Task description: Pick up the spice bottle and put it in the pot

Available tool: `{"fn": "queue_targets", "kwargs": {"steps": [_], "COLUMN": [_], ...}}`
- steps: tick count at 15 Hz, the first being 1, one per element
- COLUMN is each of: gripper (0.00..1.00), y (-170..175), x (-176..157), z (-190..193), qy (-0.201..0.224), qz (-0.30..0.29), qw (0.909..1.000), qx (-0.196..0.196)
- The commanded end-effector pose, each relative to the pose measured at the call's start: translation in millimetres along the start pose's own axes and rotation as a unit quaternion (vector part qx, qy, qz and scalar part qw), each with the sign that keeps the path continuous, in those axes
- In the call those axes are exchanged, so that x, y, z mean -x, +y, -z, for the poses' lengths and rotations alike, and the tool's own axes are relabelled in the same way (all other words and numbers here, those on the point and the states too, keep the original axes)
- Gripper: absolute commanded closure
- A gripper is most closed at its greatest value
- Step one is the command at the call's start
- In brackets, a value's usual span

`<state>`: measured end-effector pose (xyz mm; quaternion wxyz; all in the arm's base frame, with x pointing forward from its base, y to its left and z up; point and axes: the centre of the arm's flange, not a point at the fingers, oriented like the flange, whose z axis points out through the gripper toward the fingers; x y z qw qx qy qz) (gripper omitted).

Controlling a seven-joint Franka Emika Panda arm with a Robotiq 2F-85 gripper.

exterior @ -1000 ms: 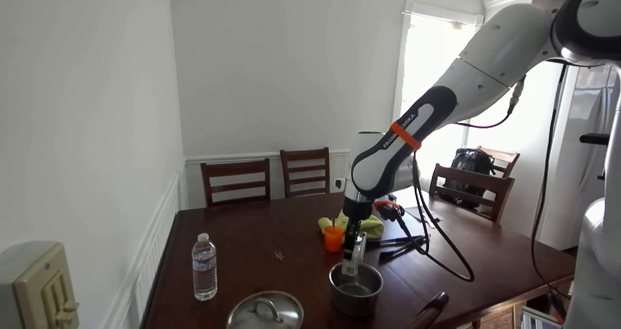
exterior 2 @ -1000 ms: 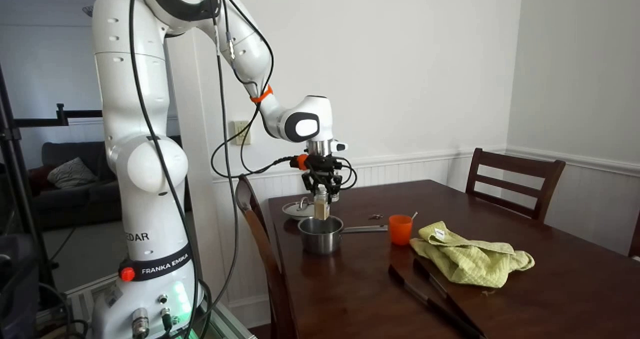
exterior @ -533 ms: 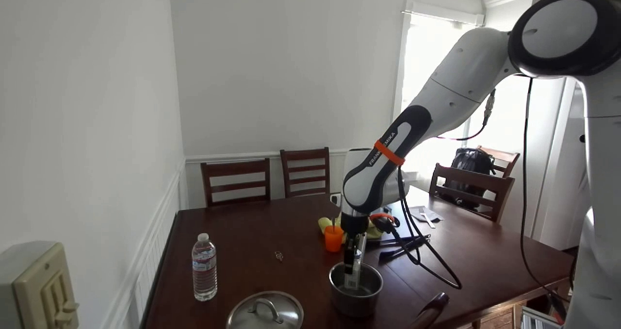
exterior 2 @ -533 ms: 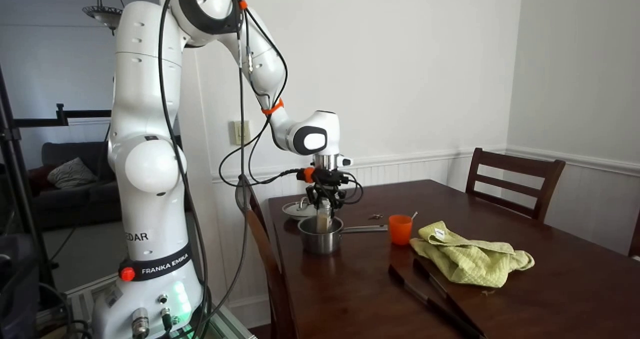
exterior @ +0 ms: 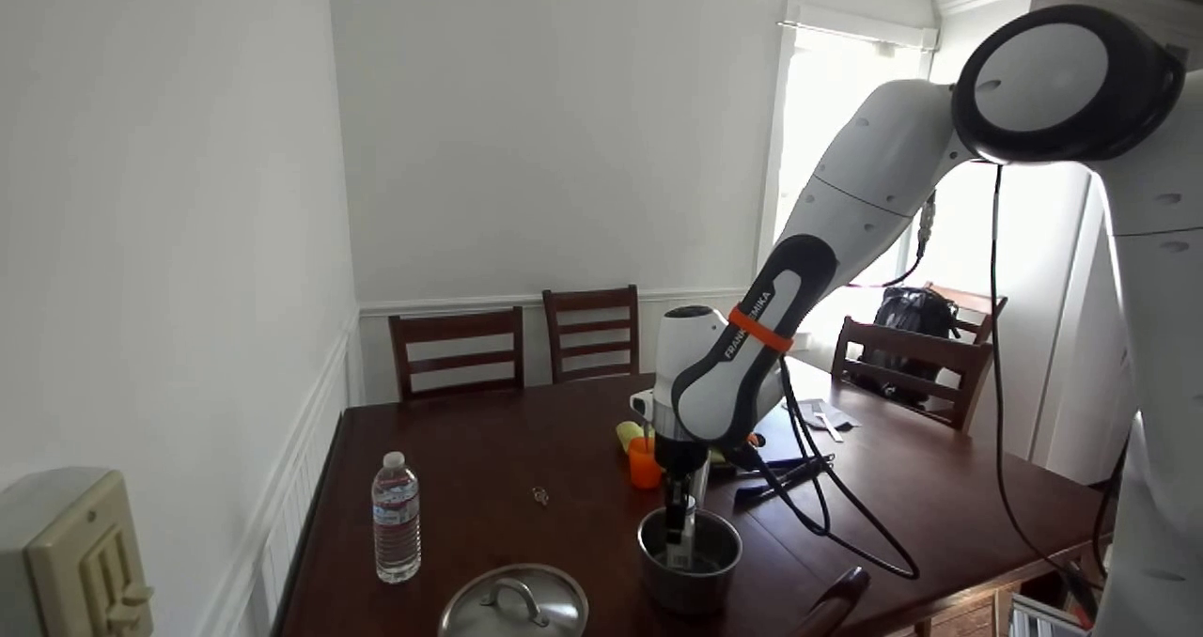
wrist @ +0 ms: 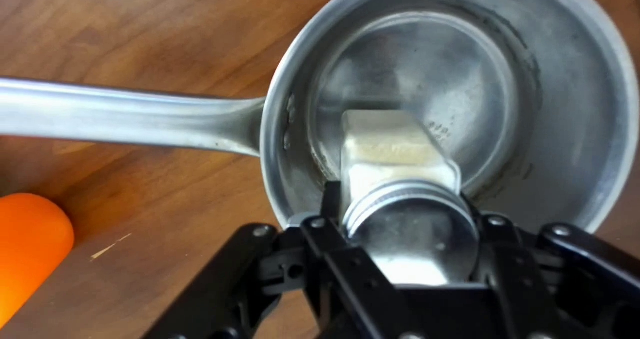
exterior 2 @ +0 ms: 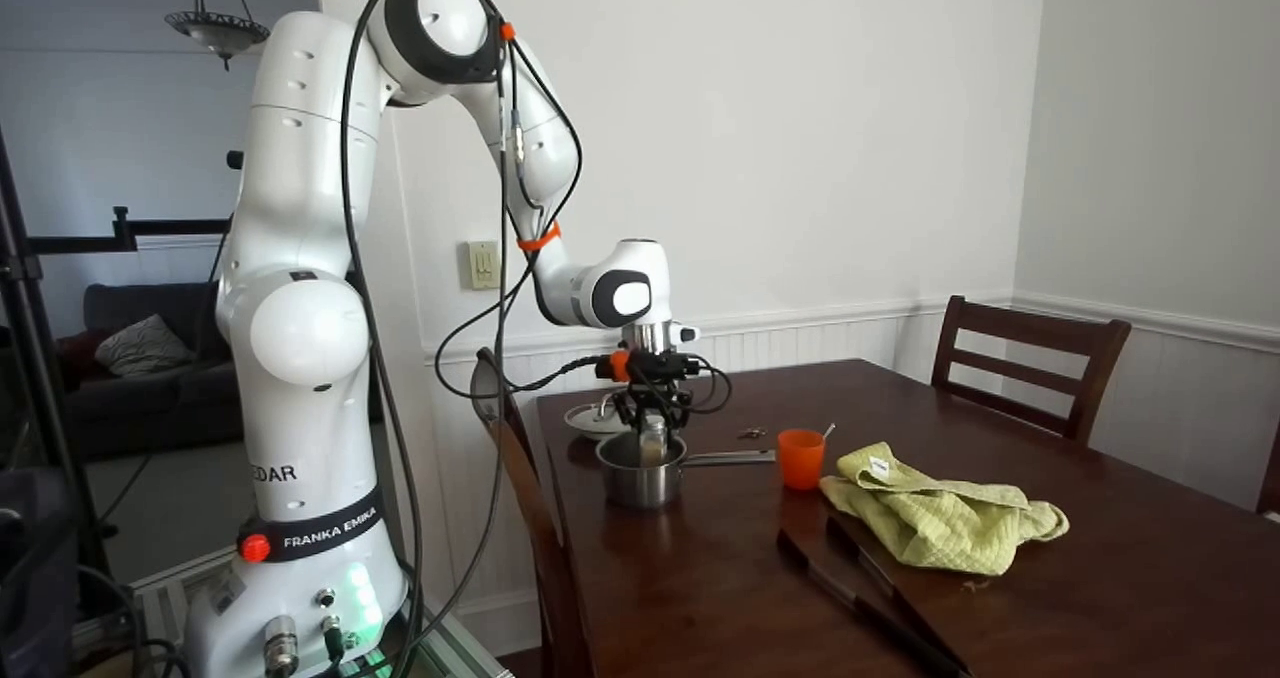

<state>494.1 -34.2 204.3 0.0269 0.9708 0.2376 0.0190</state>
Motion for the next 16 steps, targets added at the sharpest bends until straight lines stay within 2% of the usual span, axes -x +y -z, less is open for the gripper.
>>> {"fn": "queue_targets", "kwargs": {"steps": [1,2,4,7,9,10,11,15,16], "gripper": [0.65,0.26,0.20,0.01,0.00,0.00,0.00,0.00,0.00], "y": [-6,-8,-10,-9,-11,-12,-12,-13,-10], "x": [2,2,3,7,17,25,31,66,22], "z": [-4,-5,-4,8,38,60,76,137,98], "qy": [0.000,-0.003,-0.006,-0.006,0.037,0.072,0.089,0.191,0.142], "qz": [0.012,0.014,0.015,0.013,0.028,0.051,0.064,0.077,0.066], "qw": [0.9999,0.9999,0.9999,0.9999,0.9989,0.9960,0.9937,0.9770,0.9861], "qx": [0.003,-0.002,-0.003,0.000,0.003,0.010,0.022,0.057,0.055]}}
